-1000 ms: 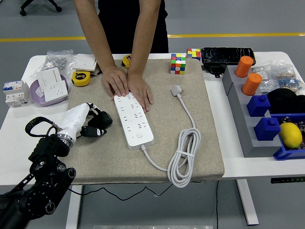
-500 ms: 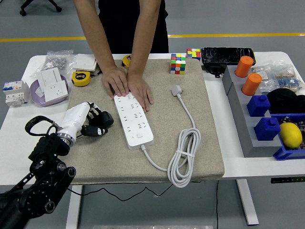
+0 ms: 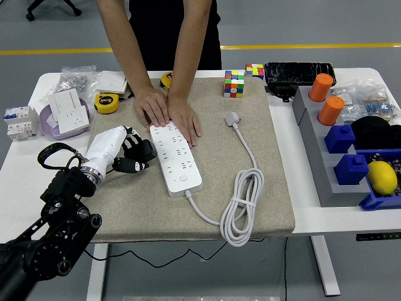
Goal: Pick up the plug,place it near the board,insert it into the board,press the button
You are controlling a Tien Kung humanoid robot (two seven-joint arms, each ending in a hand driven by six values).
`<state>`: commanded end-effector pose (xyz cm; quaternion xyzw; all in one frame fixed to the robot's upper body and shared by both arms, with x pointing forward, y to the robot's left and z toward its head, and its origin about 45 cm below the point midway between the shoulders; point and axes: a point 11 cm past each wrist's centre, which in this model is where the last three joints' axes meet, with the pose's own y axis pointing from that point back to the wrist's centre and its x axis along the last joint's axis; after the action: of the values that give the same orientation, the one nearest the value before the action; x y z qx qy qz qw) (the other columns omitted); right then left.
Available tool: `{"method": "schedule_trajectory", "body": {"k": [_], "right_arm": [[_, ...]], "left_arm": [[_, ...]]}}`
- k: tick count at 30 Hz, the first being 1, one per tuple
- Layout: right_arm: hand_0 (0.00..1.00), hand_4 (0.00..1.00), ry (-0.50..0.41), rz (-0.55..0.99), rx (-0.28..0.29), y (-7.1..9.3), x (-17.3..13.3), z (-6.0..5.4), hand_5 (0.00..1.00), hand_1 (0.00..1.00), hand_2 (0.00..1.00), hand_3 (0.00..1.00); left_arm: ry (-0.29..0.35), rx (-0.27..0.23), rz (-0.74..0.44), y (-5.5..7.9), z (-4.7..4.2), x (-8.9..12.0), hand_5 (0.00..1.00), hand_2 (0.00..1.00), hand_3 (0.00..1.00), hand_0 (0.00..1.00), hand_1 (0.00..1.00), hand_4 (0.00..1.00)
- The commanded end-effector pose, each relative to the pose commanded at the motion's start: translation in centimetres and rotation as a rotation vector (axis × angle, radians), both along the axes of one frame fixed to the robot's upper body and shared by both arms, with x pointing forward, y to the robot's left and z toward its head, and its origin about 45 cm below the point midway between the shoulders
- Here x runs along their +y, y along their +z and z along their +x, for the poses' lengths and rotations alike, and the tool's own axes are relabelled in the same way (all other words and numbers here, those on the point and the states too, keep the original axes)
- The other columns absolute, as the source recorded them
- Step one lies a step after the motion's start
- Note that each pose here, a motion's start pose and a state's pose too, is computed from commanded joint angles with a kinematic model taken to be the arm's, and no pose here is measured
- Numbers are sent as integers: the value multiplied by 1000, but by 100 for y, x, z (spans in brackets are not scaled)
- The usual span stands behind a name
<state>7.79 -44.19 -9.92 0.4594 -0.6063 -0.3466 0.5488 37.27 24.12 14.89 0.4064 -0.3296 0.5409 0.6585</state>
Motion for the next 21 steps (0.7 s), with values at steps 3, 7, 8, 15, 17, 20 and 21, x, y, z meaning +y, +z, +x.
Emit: {"method": "schedule_trajectory", "body": {"k": [3,7,8,15,17,20,21], "right_arm": [[871,998,-1,0,-1,2,-2,4,843,747,737,766],[871,998,0,-1,-1,2,-2,8,843,747,737,766],[871,998,0,-1,-1,3,-2,9,843,747,737,766],[872,998,4,-2,1,4,-8,4,843,747,737,766],[872,998,5,-2,3,4,-9,2,843,747,737,766],[872,998,7,-3,1,6,-11,9,843,747,737,766],[872,998,7,-3,1,6,-11,11,842,747,737,766]], "left_arm": [[-21,-8,1,36,12,-50,97,372,438,511,392,646],[-42,-4,19,34,26,-95,97,372,438,511,392,646],[-45,-2,23,27,28,-99,97,372,438,511,392,646],[-57,15,26,-27,5,-124,95,372,439,513,395,646],[-60,16,29,-35,2,-130,95,372,439,513,395,646],[-61,19,27,-45,0,-133,95,372,439,513,395,646],[-62,19,27,-47,-1,-134,94,373,440,514,396,647]]}}
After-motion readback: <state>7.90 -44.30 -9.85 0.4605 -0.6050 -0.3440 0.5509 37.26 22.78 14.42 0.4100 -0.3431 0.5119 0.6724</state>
